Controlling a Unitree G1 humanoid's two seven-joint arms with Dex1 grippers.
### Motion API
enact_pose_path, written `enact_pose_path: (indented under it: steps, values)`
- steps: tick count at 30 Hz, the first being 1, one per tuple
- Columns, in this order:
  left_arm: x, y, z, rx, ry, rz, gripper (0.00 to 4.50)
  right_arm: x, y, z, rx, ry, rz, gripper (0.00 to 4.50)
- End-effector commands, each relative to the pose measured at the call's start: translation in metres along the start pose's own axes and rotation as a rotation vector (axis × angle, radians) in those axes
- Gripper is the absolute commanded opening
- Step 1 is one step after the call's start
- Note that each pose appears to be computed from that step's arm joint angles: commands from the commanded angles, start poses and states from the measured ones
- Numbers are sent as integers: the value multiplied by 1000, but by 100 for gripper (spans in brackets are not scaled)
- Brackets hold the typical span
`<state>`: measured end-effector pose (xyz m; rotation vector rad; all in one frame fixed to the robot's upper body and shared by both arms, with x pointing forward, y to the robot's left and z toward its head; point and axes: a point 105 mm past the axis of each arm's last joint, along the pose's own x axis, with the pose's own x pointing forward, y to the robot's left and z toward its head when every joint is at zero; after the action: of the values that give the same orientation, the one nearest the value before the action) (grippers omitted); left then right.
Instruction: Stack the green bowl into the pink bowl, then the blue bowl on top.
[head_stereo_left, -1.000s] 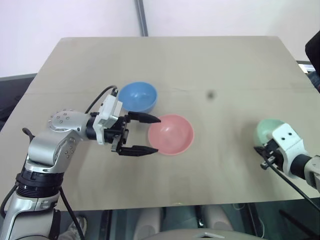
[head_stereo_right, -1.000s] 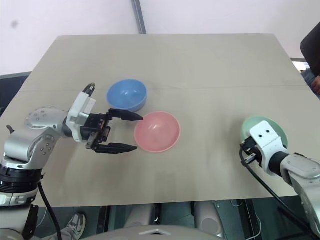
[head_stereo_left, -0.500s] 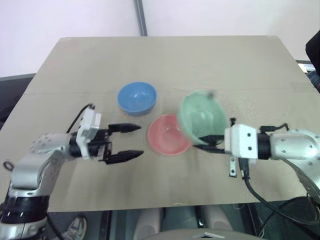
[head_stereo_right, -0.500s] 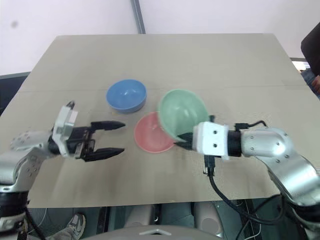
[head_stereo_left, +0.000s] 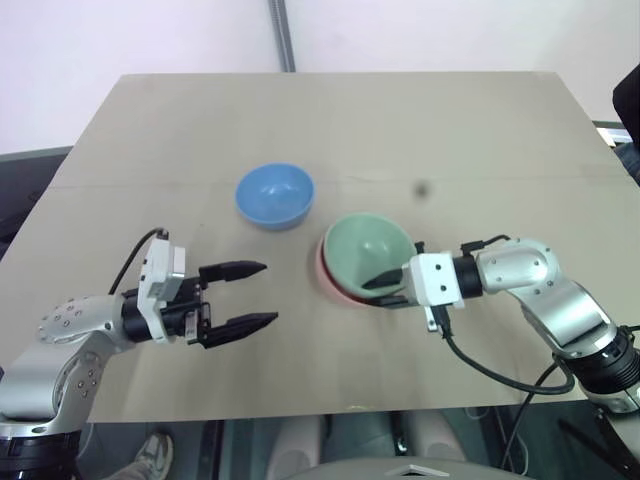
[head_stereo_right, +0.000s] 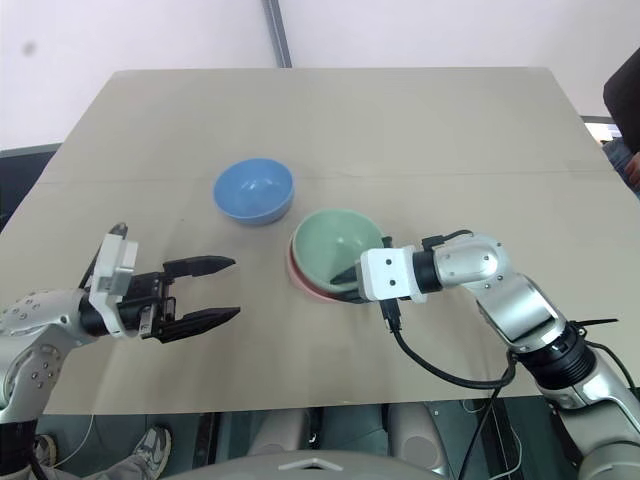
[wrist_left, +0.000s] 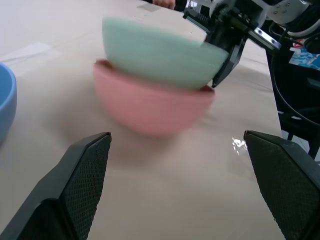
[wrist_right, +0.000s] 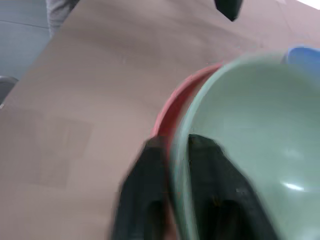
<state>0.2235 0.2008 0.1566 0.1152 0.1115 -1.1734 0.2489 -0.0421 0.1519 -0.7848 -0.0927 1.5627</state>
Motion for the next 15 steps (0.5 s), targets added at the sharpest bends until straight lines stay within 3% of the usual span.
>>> enact_pose_path:
  steps: [1,4,5,10,15]
  values:
    - [-3,-3,9,48,-30,10,450,4,-3,15,-60,-48,-7,260]
    - [-3,-1,9,48,-40,22,450,3,-9,23,-72,-74,-51,416]
    - [-3,1,11,48,-50,33,450,0,-16,31,-56,-106,-95,448]
    - [2,26,25,125,-54,146,450,-32,-35,71,59,-274,-250,448]
    - [5,71,47,396,79,408,450,-56,-35,67,196,-239,-388,448]
